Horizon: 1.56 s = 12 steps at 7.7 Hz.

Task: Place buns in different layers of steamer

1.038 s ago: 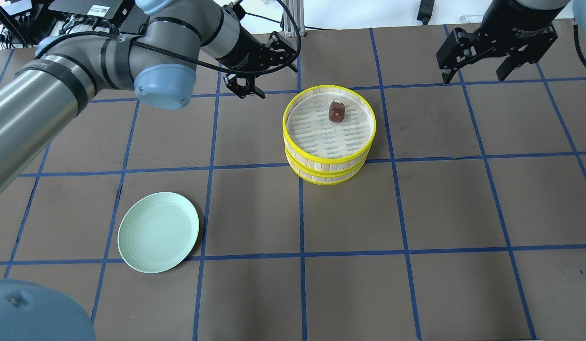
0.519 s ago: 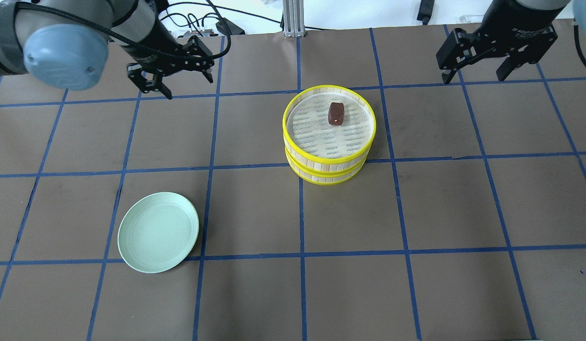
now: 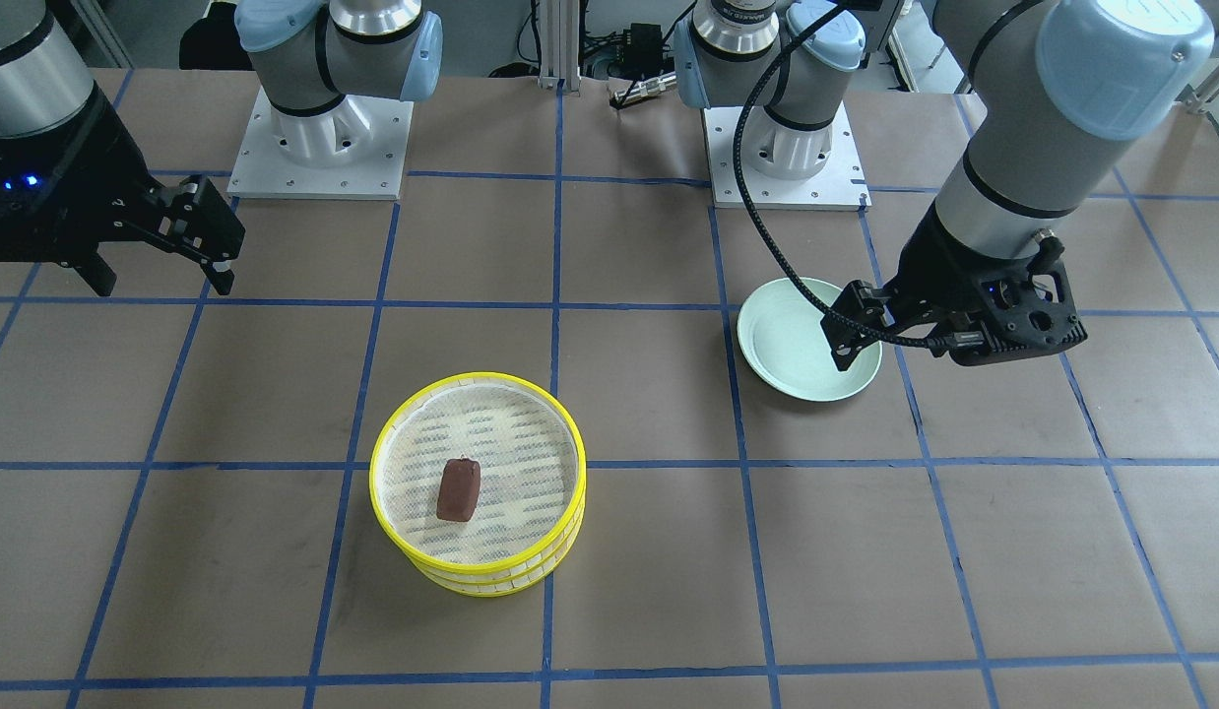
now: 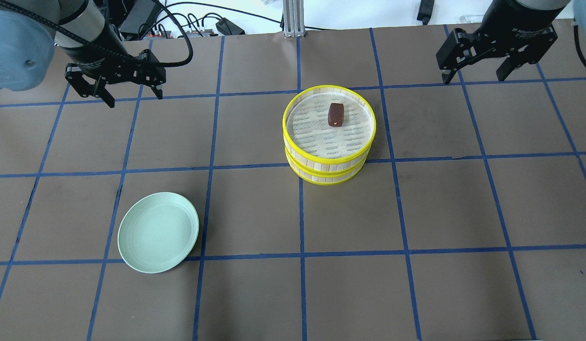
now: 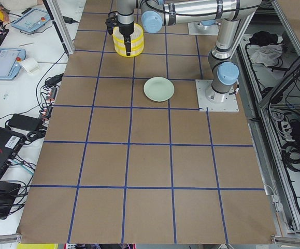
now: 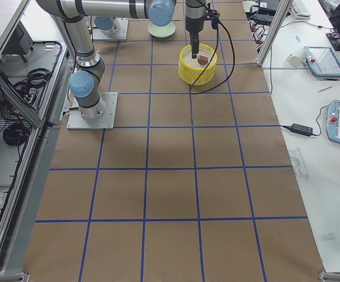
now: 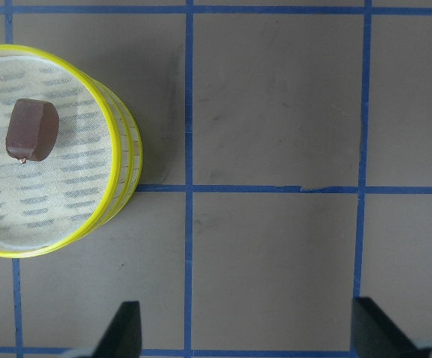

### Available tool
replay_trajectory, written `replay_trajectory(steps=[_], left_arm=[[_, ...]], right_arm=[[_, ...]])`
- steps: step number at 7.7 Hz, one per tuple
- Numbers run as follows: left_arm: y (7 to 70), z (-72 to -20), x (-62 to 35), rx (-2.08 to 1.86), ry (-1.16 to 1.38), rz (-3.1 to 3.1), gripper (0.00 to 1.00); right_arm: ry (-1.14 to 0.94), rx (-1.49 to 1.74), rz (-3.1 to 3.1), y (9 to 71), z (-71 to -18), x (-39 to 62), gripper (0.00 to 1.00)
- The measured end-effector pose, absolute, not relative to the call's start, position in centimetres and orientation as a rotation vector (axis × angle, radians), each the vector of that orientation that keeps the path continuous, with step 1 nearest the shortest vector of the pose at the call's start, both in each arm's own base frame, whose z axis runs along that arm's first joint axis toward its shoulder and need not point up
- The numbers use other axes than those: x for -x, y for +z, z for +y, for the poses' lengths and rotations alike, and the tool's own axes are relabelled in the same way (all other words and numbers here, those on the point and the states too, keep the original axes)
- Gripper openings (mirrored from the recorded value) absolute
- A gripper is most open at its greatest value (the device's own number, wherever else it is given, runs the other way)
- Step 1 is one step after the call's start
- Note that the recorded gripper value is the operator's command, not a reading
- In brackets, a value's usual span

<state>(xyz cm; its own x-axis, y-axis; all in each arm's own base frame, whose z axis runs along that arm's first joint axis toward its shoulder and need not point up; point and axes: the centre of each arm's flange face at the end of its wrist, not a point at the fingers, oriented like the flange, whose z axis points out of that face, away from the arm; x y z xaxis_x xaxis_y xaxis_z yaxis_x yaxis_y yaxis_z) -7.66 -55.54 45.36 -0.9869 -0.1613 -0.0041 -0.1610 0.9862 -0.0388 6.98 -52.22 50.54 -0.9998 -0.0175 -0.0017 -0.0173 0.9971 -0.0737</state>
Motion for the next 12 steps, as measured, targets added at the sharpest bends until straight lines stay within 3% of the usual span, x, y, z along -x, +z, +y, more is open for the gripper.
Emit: replay_trajectory(steps=[4, 12], left_arm=[[44.6, -52.6, 7.4, 0.175, 0.026, 3.06, 1.0], [45.5, -51.5, 10.1, 0.128, -0.012, 3.183, 1.0]], right_arm=[[-0.118, 0.029, 3.137, 50.6, -52.2, -7.0, 1.0], [-0.098, 0.018, 3.132, 49.9, -52.1, -7.0, 1.0]])
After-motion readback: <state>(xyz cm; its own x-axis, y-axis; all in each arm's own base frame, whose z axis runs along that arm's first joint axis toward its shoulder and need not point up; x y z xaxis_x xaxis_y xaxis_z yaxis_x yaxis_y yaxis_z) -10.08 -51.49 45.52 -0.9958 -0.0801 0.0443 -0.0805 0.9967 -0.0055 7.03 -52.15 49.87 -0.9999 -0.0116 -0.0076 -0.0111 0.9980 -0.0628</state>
